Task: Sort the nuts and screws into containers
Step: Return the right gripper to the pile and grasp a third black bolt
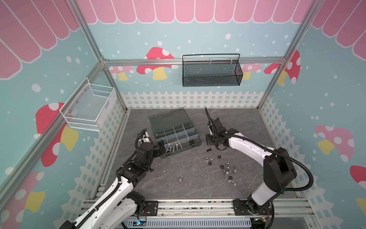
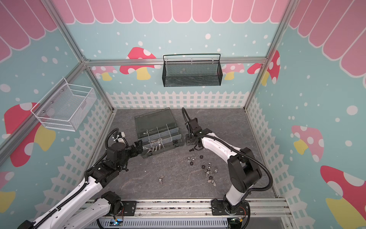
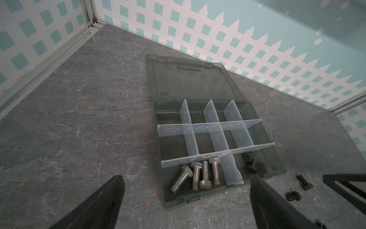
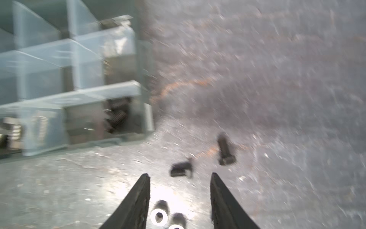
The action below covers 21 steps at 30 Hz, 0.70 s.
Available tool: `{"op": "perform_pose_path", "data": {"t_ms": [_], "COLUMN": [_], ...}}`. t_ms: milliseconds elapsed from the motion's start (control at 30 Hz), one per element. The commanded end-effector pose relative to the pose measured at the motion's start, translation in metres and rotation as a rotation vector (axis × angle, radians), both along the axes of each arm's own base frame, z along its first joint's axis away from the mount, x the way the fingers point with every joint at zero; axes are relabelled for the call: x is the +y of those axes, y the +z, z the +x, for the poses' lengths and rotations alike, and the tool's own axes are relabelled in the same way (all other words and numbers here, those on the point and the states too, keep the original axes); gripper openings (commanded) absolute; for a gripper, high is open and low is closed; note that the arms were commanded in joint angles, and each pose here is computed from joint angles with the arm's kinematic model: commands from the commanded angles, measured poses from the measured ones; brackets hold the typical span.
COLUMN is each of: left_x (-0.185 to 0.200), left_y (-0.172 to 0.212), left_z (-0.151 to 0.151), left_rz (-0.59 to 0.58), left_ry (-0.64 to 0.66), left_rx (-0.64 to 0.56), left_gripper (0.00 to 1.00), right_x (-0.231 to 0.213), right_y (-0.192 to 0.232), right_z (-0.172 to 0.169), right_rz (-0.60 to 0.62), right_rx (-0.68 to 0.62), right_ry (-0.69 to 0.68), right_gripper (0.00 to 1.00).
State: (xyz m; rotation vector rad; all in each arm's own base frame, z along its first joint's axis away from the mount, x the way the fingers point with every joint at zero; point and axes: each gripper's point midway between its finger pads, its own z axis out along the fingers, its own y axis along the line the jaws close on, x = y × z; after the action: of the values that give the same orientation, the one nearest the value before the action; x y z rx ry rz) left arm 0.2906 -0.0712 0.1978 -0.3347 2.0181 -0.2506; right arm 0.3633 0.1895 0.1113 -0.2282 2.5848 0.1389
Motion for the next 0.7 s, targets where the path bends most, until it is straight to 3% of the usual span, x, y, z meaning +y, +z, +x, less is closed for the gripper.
{"op": "perform_pose_path", "data": {"t_ms": [0, 667], "left_x": [-0.001, -0.004], "left_y": [0.012, 0.002], "left_z": [0.003, 0.003], "left_rz": [-0.025, -0.04], "left_ry": [0.002, -0.001], "left_rx": [-0.02, 0.015], "left_gripper": [0.99, 0.99], "right_x": [-0.02, -0.035], "right_y": [-0.002, -0.051], "right_z": [-0.008, 0.007], "right_rz": [0.002, -0.052], "right_rx": [0.015, 0.121], "right_ry": [-0.043, -0.011], "right_gripper": [0.53, 0.56]}}
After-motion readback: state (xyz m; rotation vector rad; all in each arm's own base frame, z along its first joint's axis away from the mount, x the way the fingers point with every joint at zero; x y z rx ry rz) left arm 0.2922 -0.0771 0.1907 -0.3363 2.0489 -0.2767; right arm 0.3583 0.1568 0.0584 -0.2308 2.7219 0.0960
